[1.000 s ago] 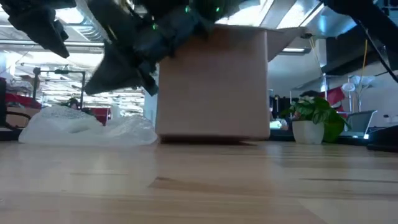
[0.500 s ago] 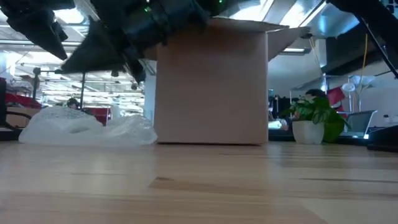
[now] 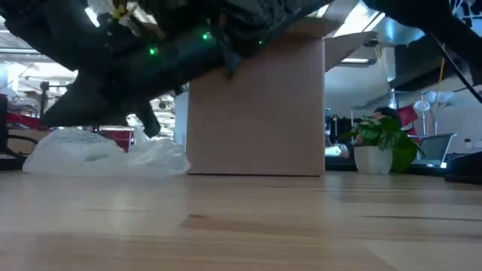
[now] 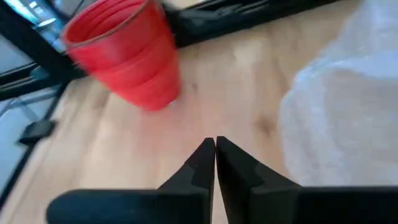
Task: Wrap mug
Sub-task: Wrap the red mug with the transparent bubble wrap
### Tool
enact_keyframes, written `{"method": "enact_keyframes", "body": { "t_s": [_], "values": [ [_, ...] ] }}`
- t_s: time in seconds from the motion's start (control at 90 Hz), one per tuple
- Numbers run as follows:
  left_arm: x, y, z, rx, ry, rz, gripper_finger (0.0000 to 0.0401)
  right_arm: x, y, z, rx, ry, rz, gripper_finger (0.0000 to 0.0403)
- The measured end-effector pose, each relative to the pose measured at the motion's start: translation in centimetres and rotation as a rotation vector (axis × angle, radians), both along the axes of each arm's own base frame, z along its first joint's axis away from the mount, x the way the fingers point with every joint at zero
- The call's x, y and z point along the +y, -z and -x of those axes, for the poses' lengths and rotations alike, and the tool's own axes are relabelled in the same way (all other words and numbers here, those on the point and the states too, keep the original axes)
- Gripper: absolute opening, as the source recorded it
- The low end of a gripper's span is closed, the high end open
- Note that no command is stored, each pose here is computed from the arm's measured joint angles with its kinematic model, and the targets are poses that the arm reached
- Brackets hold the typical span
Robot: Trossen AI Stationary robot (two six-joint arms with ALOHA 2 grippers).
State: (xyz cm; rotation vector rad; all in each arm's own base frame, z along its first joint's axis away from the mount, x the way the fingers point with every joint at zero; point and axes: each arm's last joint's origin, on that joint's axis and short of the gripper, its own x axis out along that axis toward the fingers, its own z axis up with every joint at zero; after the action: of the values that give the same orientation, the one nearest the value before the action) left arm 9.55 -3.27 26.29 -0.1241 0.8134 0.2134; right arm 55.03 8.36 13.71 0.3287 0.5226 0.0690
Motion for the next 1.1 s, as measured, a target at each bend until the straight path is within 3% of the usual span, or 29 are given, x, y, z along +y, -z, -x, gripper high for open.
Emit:
{"method": "enact_keyframes", "body": {
  "t_s": [0.111, 0.278, 0.511, 0.822, 0.933, 1.1],
  "values": [
    [0.0, 0.2, 0.5, -0.024, 0.014, 0.016, 0.0000, -0.3, -0.1, -0.1, -0.006, 0.033, 0.023, 0.0017],
    [0.3, 2.5, 1.4, -0.028, -0.026, 0.048, 0.0000, -0.9, -0.5, -0.3, -0.021, 0.055, 0.032, 0.0076],
    [0.3, 2.5, 1.3, -0.133, -0.082, 0.095, 0.0000, -1.3, -0.6, -0.4, -0.031, 0.060, 0.086, 0.0137],
    [-0.2, 5.2, 0.4, -0.175, -0.113, 0.115, 0.0000, -1.1, 1.6, -1.3, -0.005, 0.019, 0.076, 0.0145],
    [-0.3, 6.0, 0.3, -0.167, -0.134, 0.129, 0.0000, -0.9, 2.5, -2.3, 0.034, -0.007, 0.120, 0.0145],
    [-0.3, 6.0, 0.2, -0.180, -0.138, 0.141, 0.0000, -1.3, 2.6, -3.3, 0.118, 0.044, 0.154, 0.0140]
  ]
}}
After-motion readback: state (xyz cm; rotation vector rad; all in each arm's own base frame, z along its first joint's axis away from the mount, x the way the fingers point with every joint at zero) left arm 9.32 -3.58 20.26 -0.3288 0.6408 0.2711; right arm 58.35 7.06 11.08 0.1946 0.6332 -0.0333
